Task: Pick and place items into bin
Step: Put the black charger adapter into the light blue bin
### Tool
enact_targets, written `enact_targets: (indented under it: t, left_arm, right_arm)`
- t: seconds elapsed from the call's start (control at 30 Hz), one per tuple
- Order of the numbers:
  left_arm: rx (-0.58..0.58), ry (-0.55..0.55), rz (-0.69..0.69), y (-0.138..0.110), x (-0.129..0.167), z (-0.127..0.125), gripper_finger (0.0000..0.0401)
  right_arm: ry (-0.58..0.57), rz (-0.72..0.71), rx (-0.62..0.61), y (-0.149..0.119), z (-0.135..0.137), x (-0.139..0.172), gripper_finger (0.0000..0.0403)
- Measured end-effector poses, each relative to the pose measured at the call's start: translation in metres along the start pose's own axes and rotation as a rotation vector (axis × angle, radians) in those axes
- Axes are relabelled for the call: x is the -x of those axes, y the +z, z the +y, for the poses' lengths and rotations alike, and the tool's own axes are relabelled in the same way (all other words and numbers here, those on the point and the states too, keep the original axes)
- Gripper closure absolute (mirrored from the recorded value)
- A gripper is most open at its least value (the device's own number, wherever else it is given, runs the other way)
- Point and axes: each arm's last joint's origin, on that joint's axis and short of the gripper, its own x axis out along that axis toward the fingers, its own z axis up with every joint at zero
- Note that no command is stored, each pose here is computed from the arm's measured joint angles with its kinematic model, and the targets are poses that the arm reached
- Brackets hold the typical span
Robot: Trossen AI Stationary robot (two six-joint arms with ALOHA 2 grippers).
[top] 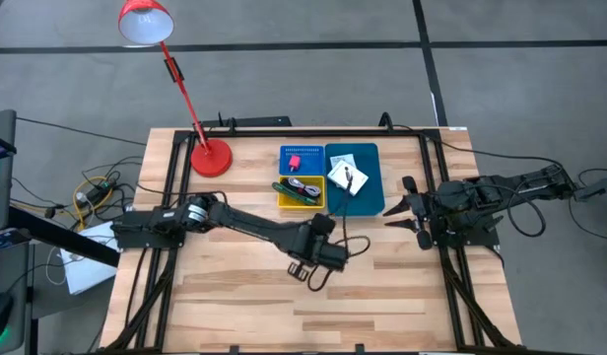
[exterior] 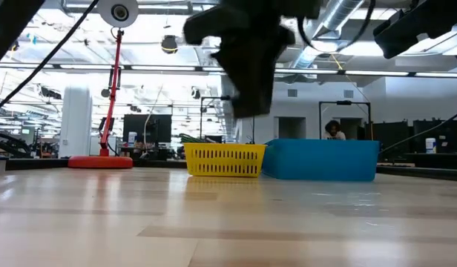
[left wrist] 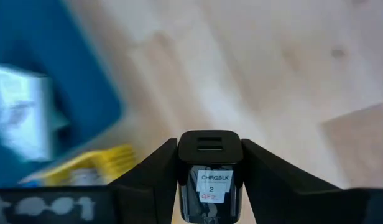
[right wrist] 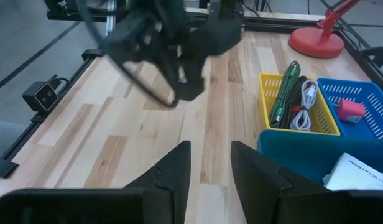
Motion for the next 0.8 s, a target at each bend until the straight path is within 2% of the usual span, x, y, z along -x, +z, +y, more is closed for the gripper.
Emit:
enact_targets:
  t: [0.17,0.3,0.63,0.8]
  left_arm:
    - [-0.019,0.131,-0.010,-0.004,0.021,0.036,0.0263]
    - [-0.011,0.190,0.000,-0.013,0.027,0.068,0.0263]
    - [0.122,0.201,0.088,-0.066,0.004,0.156,0.0262]
    - [0.221,0.164,0.095,-0.097,-0.007,0.193,0.0262]
  right_arm:
    - [0.000,0.000,0.001,0.000,0.000,0.000,0.0294]
    - [0.000,0.000,0.001,0.000,0.000,0.000,0.0294]
    - [0.000,0.001,0.006,0.000,0.000,0.000,0.0294]
    - [0.000,0.007,0.007,-0.001,0.000,0.000,0.0294]
